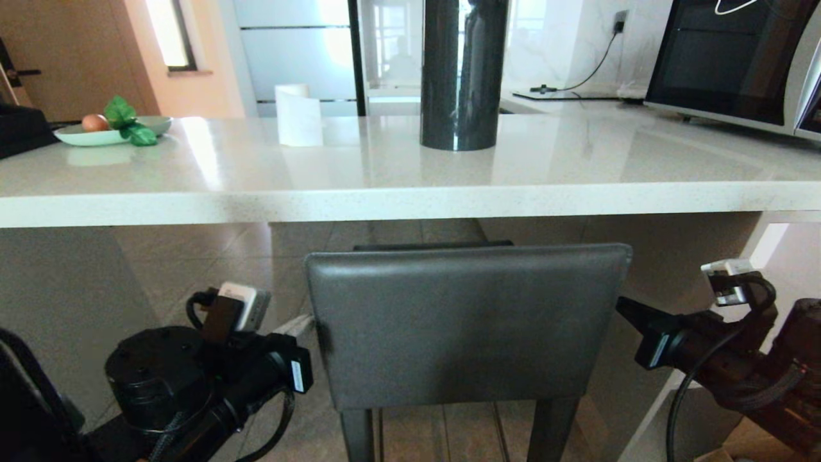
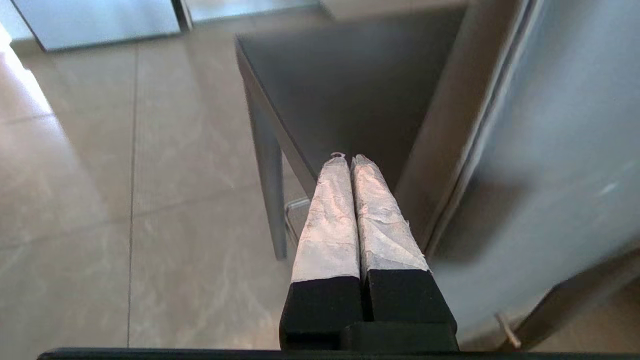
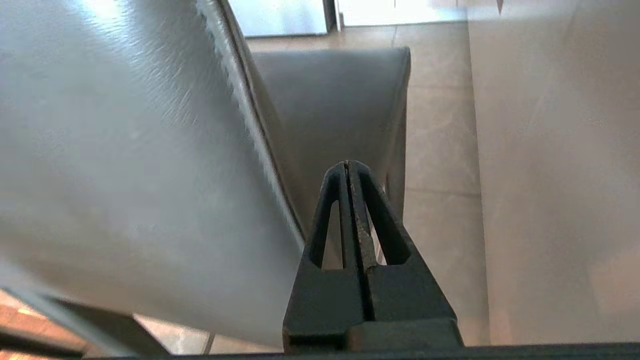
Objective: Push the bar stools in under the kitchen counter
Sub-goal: Pull the gray chair out from under the dining table
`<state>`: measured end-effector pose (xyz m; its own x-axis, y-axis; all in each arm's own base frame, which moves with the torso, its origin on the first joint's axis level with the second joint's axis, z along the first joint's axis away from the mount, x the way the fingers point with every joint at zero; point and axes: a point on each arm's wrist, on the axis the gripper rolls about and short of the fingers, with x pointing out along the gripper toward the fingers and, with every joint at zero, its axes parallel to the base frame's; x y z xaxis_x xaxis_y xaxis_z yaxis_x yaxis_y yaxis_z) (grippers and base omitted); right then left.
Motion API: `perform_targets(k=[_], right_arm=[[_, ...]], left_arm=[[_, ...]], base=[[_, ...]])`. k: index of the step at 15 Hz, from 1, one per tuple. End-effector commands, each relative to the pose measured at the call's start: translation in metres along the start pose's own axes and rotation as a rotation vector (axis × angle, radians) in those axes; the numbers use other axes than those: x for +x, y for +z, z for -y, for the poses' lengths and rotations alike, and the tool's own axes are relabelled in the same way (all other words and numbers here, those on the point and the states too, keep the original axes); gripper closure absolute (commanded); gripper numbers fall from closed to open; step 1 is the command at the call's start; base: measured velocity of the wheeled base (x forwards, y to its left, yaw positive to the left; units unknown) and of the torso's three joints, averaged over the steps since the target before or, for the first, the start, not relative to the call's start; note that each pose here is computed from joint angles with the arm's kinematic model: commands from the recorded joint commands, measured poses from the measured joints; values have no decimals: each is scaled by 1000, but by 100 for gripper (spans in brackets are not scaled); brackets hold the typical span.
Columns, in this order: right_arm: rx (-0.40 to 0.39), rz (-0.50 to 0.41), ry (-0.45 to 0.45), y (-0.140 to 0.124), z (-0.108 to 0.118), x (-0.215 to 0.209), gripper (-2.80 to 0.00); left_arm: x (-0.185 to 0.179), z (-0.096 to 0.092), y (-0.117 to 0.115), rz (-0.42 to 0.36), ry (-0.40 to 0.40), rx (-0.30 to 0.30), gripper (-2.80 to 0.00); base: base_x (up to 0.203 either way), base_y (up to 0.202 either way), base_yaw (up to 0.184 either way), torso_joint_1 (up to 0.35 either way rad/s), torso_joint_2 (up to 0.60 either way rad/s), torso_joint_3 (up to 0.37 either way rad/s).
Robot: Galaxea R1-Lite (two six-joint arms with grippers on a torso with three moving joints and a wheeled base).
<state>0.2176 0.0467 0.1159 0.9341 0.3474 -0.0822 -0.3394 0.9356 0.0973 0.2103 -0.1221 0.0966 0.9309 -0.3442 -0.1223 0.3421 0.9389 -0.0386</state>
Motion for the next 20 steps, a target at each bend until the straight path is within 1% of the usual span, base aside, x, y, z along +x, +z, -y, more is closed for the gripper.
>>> perform_targets(k=[1, 4, 7, 10, 12, 15, 18, 20], right_arm=[[1, -12, 2, -10, 2, 13, 0], [-1, -10, 3, -11, 3, 18, 0], [-5, 6, 21, -7, -1, 22, 0], [-10, -2, 67, -10, -14, 23, 0], [-10, -6, 80, -10, -18, 24, 0], [-15, -1, 121, -9, -29, 20, 0], [-19, -3, 158, -10, -47, 16, 0], [-21, -4, 157, -11, -56, 15, 0]], left_arm=[[12, 3, -7, -16, 0, 3, 0], [18, 3, -9, -19, 5, 3, 0], [25, 5, -5, 8, 1, -3, 0], [37, 9, -3, 26, -5, -4, 0], [37, 12, -4, 25, -16, -2, 0], [34, 20, -2, 34, -43, -3, 0], [33, 19, -2, 32, -43, -2, 0], [30, 18, -1, 32, -45, -4, 0]], base=[[0, 0, 0, 0, 0, 0], [0, 0, 0, 0, 0, 0], [0, 0, 0, 0, 0, 0], [0, 0, 0, 0, 0, 0], [0, 0, 0, 0, 0, 0], [0, 0, 0, 0, 0, 0], [0, 0, 0, 0, 0, 0], [0, 0, 0, 0, 0, 0]])
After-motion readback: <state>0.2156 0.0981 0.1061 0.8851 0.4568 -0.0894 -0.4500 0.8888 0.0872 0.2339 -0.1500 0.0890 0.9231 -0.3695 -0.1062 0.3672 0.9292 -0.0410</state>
